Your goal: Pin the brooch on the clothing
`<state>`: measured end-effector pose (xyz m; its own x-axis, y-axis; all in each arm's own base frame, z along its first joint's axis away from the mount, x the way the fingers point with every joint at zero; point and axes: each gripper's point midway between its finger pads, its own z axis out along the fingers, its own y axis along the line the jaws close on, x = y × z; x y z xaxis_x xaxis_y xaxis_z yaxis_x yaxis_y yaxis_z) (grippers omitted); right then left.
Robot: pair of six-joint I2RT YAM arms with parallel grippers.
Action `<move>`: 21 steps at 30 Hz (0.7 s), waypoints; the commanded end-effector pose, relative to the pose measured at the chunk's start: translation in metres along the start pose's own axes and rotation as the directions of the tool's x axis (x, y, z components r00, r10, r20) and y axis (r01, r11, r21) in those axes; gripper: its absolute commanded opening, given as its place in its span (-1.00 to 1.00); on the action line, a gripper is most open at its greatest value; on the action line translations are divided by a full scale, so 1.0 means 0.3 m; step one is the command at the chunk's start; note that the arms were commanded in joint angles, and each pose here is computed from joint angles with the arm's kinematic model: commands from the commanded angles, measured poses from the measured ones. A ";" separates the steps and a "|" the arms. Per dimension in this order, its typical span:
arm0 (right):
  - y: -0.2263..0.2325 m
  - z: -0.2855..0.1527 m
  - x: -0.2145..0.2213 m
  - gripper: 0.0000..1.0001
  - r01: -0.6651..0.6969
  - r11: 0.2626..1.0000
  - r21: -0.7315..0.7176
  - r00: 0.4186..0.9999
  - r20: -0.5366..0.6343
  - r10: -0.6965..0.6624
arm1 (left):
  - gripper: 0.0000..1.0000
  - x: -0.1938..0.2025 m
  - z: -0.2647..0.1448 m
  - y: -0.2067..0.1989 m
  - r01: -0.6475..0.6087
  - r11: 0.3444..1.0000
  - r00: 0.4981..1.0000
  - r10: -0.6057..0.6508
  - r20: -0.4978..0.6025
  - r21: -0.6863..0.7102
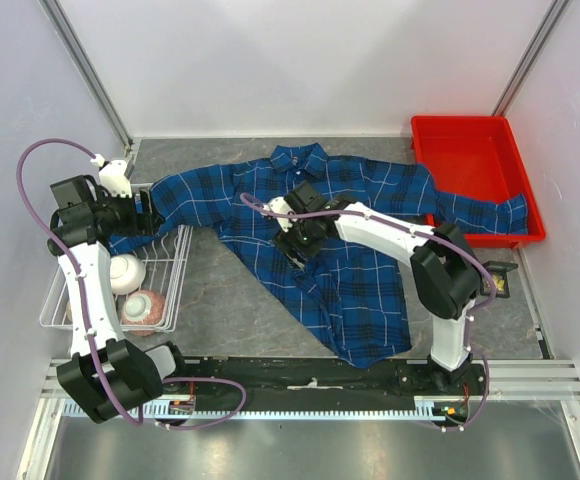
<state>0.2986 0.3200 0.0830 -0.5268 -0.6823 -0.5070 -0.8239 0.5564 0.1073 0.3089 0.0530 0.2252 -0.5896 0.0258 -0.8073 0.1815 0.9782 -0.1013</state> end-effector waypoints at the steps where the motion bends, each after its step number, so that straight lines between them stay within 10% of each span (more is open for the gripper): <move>1: -0.043 0.055 0.023 0.36 -0.028 0.996 0.081 0.998 -0.049 0.032 | 0.60 -0.052 -0.009 -0.009 -0.020 1.000 0.998 0.020 0.054 0.015; 9: -0.071 0.123 0.080 0.20 -0.052 0.992 0.116 0.992 -0.112 0.065 | 0.59 -0.048 -0.007 -0.010 -0.016 1.000 0.999 0.015 0.052 0.019; 21: -0.005 -0.015 -0.014 -0.77 -0.015 0.999 0.029 1.000 -0.019 0.016 | 0.59 -0.030 -0.001 -0.010 -0.021 1.000 0.999 0.020 0.041 0.019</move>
<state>0.2961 0.3052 0.0348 -0.5931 -0.7126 -0.3746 -0.7851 0.6150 0.0732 0.3091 0.0532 0.2252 -0.5886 0.0266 -0.8080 0.1819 0.9782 -0.1003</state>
